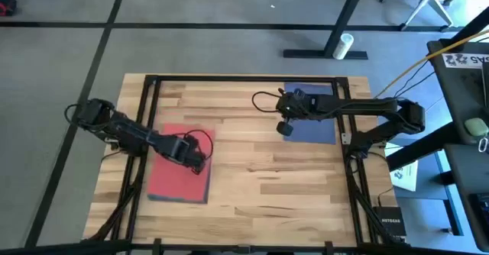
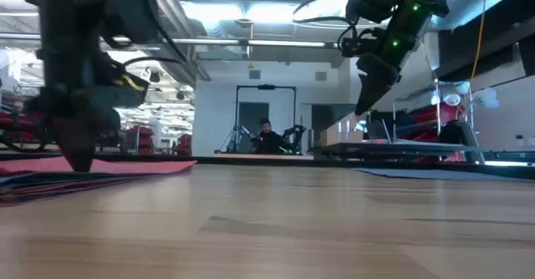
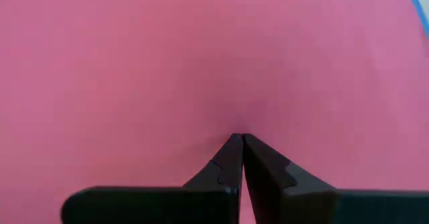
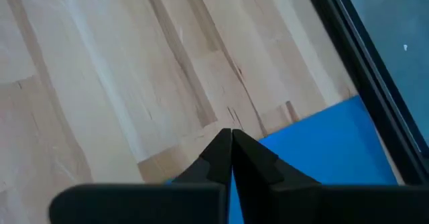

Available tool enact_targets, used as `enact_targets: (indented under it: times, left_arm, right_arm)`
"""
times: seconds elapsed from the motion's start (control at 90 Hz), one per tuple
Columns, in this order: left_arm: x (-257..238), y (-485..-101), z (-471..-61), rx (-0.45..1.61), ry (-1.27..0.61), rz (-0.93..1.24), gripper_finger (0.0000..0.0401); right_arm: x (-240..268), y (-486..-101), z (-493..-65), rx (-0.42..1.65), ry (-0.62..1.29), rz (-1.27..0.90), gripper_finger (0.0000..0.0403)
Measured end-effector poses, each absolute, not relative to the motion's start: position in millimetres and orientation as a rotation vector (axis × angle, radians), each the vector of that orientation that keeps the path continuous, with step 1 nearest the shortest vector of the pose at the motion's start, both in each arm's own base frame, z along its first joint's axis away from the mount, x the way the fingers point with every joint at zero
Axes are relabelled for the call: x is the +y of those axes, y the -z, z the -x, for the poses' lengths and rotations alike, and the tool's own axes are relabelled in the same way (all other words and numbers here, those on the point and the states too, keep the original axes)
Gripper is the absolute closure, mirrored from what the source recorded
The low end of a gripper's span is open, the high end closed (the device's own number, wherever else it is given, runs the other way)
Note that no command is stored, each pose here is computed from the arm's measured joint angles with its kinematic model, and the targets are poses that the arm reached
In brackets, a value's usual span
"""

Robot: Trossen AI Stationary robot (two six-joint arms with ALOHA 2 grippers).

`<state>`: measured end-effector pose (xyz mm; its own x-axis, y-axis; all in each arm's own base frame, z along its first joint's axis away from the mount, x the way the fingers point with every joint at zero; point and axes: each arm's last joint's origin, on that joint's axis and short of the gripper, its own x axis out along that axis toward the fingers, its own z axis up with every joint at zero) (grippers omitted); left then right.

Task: Organize paper
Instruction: Move the blue paper to the top left of the table

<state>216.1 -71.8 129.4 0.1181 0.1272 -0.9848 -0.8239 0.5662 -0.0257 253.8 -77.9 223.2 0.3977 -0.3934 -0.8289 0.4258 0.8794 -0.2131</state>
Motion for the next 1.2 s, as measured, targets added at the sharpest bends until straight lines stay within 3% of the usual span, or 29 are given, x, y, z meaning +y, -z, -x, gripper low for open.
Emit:
enact_targets:
  times: [0.167, 0.322, 0.589, 0.856, 1.2]
  left_arm:
    - [-98.8, -131.4, -219.8, 1.239, -0.648, 0.795, 0.0401]
    - [-109.3, -142.7, -222.0, 1.280, -0.623, 0.758, 0.0401]
    - [-110.1, -167.3, -214.1, 1.468, -0.692, 0.602, 0.0401]
    - [-126.9, -162.3, -195.1, 1.686, -0.634, 0.624, 0.0401]
    - [-163.5, -147.0, -202.4, 1.611, -0.529, 0.767, 0.0401]
  right_arm:
    - [-78.0, -223.3, -253.9, 1.040, 0.517, -0.031, 0.0403]
    - [-77.9, -223.3, -253.9, 1.045, 0.506, -0.014, 0.0403]
    - [-77.9, -223.2, -253.9, 1.052, 0.494, 0.006, 0.0403]
    - [-77.8, -222.7, -253.3, 1.062, 0.492, 0.009, 0.0403]
    - [-75.4, -217.7, -243.6, 1.172, 0.499, -0.018, 0.0403]
